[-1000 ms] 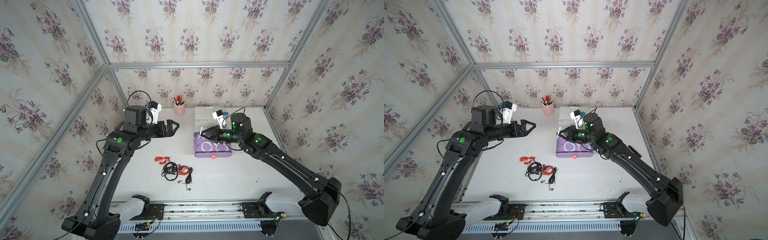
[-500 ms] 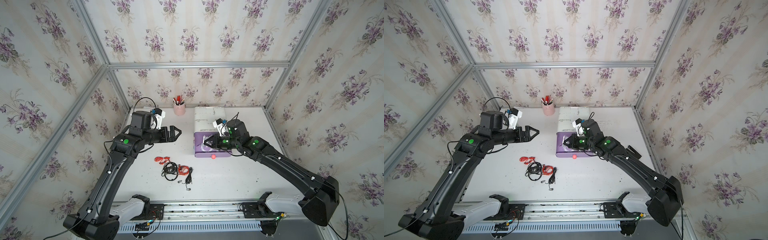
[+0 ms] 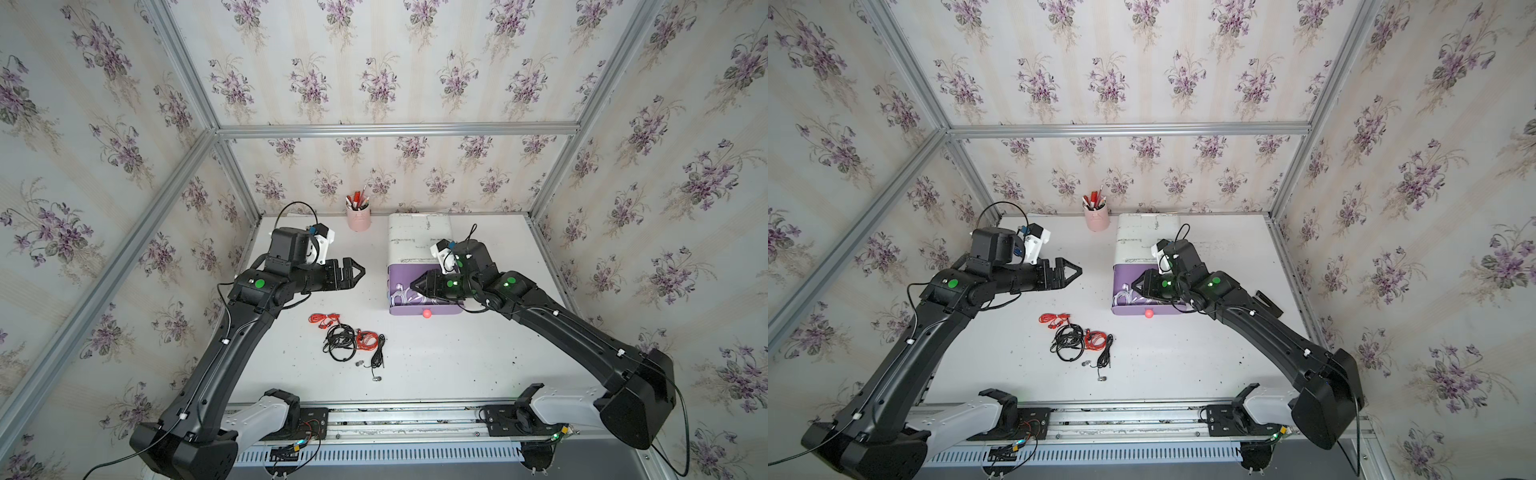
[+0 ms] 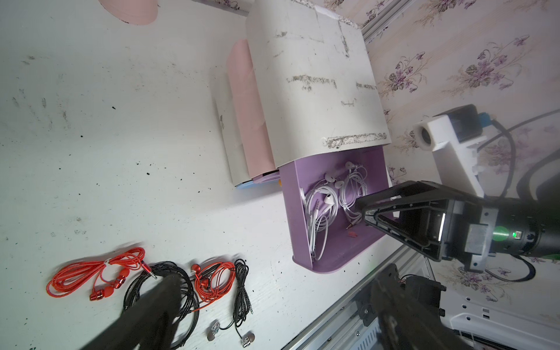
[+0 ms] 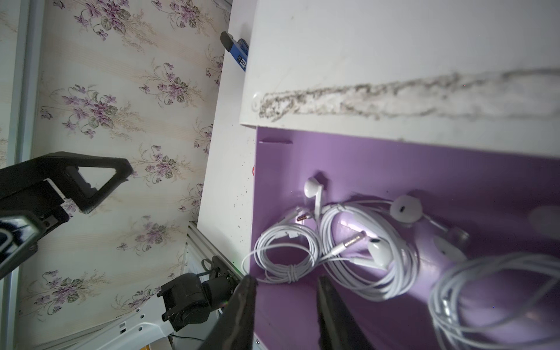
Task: Place the wired earphones into the drawer by color
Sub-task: Place the wired earphones in the drawer, then close the drawer in the storage box.
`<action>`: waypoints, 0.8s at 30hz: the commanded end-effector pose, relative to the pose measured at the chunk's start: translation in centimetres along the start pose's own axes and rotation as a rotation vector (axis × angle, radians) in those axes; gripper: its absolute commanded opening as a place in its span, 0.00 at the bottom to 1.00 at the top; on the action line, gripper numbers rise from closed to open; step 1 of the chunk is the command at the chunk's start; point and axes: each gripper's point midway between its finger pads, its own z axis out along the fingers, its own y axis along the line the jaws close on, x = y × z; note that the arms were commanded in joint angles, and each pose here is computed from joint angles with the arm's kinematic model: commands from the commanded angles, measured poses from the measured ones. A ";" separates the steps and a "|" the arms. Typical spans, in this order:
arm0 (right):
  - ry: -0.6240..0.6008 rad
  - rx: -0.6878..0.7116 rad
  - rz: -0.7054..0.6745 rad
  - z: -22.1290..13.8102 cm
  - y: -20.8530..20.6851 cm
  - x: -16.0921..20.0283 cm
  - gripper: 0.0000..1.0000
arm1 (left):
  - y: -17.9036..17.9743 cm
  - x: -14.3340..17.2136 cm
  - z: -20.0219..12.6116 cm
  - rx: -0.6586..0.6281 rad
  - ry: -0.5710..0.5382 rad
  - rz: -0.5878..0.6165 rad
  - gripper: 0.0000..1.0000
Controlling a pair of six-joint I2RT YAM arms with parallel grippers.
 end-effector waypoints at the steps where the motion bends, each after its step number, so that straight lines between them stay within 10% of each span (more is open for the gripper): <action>1: -0.030 0.013 -0.022 -1.0 -0.1 -0.8 0.38 | -0.5 -0.5 0.1 0.019 -0.019 0.014 1.00; 17: -0.188 0.035 -0.087 -6.8 0.0 -7.8 0.41 | -0.8 7.6 2.8 -0.028 0.060 -0.015 0.93; 24: -0.222 0.067 -0.127 -6.5 -1.2 -12.3 0.23 | -4.7 13.0 5.3 0.048 0.057 0.003 0.26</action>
